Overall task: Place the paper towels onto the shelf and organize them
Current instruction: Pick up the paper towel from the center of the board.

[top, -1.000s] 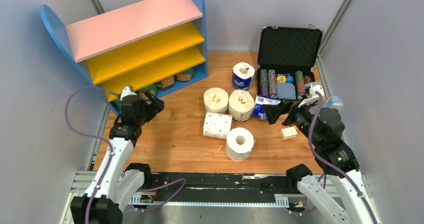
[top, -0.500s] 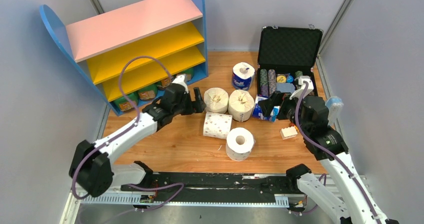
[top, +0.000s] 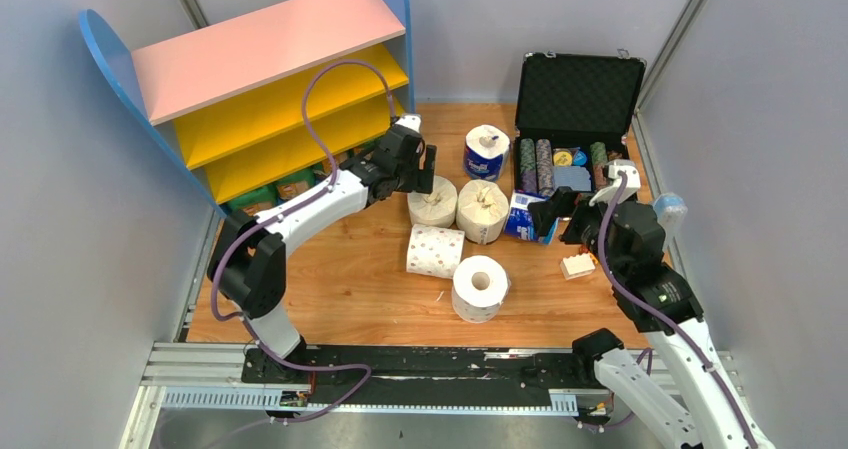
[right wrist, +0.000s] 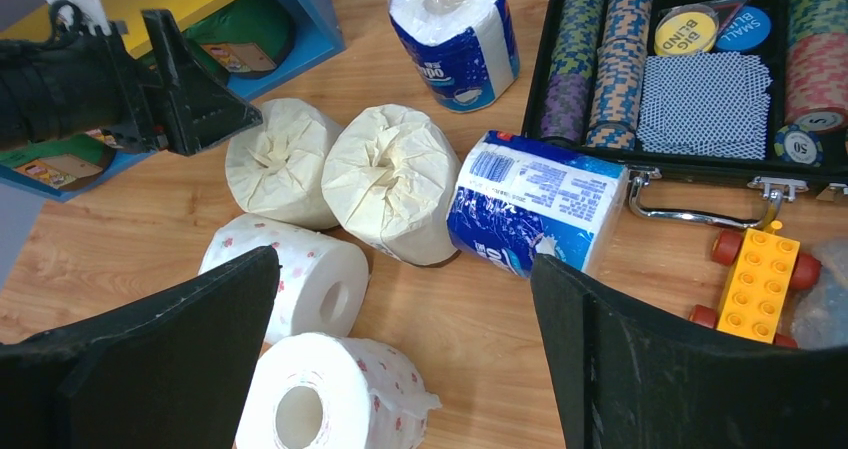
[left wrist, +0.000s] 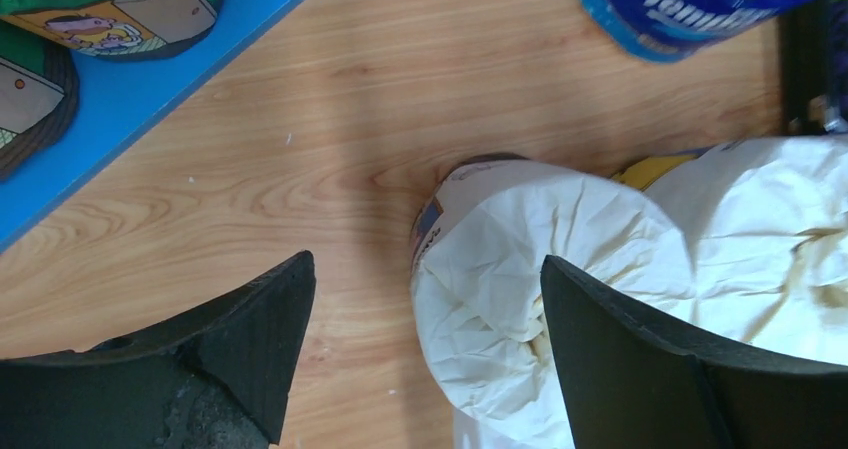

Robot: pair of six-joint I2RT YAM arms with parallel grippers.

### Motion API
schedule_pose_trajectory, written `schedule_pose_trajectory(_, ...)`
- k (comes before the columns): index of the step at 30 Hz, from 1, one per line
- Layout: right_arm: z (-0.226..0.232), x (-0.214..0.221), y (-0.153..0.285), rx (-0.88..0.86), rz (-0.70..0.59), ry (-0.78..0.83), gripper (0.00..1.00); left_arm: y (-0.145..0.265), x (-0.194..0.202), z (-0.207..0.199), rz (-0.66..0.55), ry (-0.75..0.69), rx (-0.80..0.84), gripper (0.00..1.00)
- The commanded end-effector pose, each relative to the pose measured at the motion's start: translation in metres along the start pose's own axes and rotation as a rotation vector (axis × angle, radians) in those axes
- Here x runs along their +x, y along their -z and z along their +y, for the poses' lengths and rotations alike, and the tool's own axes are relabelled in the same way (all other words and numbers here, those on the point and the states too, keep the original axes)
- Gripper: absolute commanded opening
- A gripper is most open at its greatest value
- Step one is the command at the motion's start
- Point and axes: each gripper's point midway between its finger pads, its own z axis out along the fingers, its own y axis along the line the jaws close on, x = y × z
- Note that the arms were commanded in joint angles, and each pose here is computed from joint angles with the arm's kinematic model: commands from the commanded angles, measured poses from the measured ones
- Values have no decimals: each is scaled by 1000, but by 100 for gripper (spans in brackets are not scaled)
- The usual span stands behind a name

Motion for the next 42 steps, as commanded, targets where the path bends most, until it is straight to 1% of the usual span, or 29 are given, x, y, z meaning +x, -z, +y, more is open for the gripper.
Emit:
schedule_pose_trajectory(1, -9, -3, 6, 38, -35, 25, 100, 3, 13, 2, 73, -162, -9, 89)
schedule_pose_trajectory(4, -13, -1, 7, 53, -38, 34, 100, 2, 18, -8, 94, -206, 50, 88)
schedule_pose_trajectory(7, -15, -1, 6, 64, -36, 38, 100, 1, 15, -16, 114, -238, 87, 87)
schedule_pose_trajectory(14, -20, 1, 6, 85, -35, 43, 100, -4, 23, -19, 189, -300, 108, 85)
schedule_pose_trajectory(18, -21, 4, 3, 93, -26, 45, 100, -10, 26, -14, 195, -314, 77, 81)
schedule_pose_trajectory(20, -22, 5, 2, 96, -21, 45, 100, -15, 28, -10, 206, -320, 49, 76)
schedule_pose_trajectory(24, -23, 6, 2, 103, -25, 38, 100, -23, 31, -16, 225, -308, 62, 70)
schedule_pose_trajectory(27, -25, 3, 9, 107, -54, 27, 100, -22, 34, -16, 229, -263, 53, 64)
schedule_pose_trajectory(29, -26, 2, 13, 107, -71, 23, 100, -16, 31, -13, 215, -223, 29, 56)
schedule_pose_trajectory(30, -27, 2, 15, 107, -79, 22, 100, -14, 32, -10, 213, -211, 16, 51)
schedule_pose_trajectory(31, -27, 2, 16, 105, -83, 21, 100, -7, 25, -8, 185, -182, -2, 48)
schedule_pose_trajectory(32, -27, 1, 17, 105, -88, 20, 100, -4, 27, -3, 186, -171, -20, 41)
schedule_pose_trajectory(33, -27, 1, 18, 102, -90, 20, 100, 5, 19, 0, 155, -143, -40, 39)
schedule_pose_trajectory(34, -27, 1, 18, 102, -90, 20, 100, 9, 21, 4, 154, -135, -54, 34)
schedule_pose_trajectory(35, -27, 1, 17, 103, -89, 20, 100, 18, 14, 9, 128, -114, -78, 32)
schedule_pose_trajectory(36, -26, 1, 17, 102, -86, 20, 100, 21, 14, 14, 123, -107, -94, 29)
schedule_pose_trajectory(37, -26, 1, 16, 104, -84, 20, 100, 30, 8, 18, 100, -100, -109, 28)
schedule_pose_trajectory(42, -26, 1, 17, 99, -85, 16, 100, 55, 1, 35, 82, -120, -161, 25)
